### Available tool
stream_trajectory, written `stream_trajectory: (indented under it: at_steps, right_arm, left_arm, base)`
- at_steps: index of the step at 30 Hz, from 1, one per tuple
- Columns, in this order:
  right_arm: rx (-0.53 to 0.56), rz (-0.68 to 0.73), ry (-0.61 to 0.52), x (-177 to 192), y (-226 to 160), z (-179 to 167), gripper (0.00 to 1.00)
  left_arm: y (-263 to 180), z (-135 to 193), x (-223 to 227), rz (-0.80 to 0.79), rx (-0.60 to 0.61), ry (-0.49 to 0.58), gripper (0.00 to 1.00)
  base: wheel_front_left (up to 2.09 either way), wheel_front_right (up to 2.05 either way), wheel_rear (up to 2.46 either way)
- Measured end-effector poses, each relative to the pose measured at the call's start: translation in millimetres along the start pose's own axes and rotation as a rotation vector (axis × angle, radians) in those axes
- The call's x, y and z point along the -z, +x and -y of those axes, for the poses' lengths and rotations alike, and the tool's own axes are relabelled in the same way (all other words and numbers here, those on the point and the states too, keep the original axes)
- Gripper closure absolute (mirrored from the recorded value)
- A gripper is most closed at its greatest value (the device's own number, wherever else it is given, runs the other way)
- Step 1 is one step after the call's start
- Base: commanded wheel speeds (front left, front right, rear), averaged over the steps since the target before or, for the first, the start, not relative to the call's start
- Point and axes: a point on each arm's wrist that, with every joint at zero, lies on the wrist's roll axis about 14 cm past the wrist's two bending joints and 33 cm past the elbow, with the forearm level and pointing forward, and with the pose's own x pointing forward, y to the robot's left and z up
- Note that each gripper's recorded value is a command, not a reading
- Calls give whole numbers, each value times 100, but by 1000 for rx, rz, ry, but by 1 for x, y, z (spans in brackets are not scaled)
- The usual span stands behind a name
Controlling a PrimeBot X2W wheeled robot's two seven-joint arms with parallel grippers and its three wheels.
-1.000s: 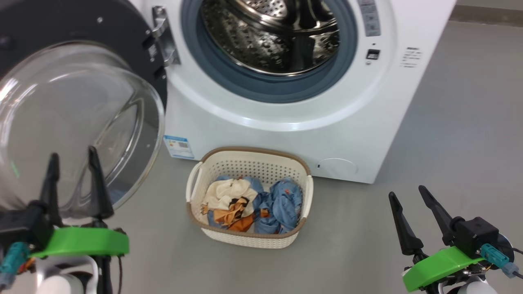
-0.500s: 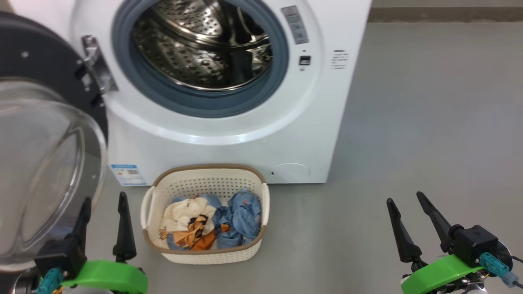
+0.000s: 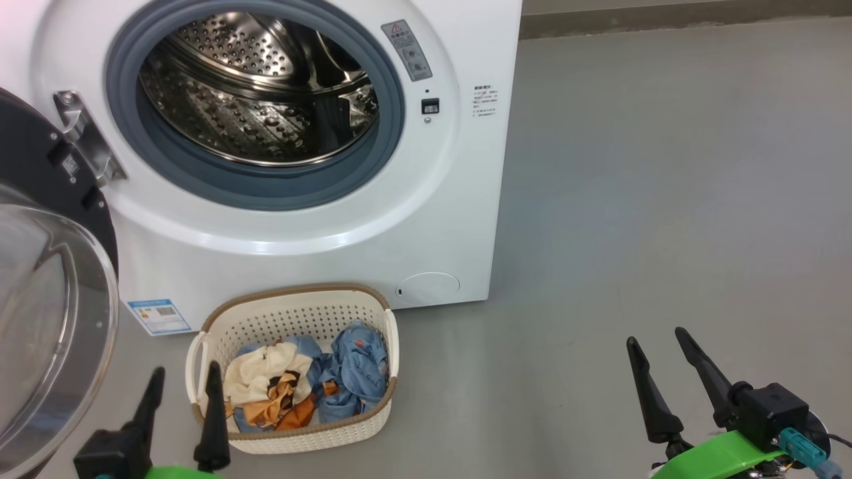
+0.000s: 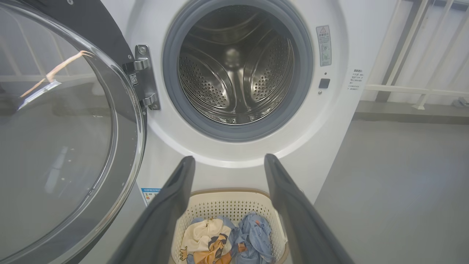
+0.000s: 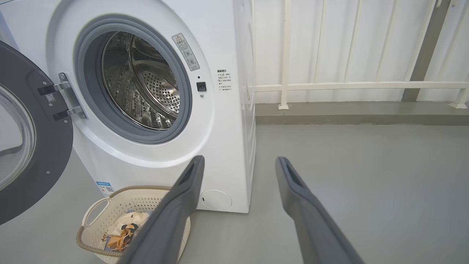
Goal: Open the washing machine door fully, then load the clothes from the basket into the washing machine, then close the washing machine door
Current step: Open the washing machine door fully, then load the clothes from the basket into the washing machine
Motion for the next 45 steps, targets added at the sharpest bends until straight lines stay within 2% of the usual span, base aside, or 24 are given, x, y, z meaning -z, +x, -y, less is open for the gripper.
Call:
stream_trajectory:
  at_steps: [11, 22, 45]
  right_arm:
    - [-17, 5, 15, 0, 5, -8, 0]
    - [-31, -3, 23, 4, 10, -14, 0]
    - [15, -29, 27, 12, 11, -3, 0]
  left_arm:
    - [-19, -13, 22, -66, -41, 4, 0]
    - [-23, -20, 23, -65, -68, -14, 0]
    - [-23, -24, 29, -70, -77, 1, 0]
  base:
    - [0, 0, 0]
    - [0, 0, 0]
    - [0, 0, 0]
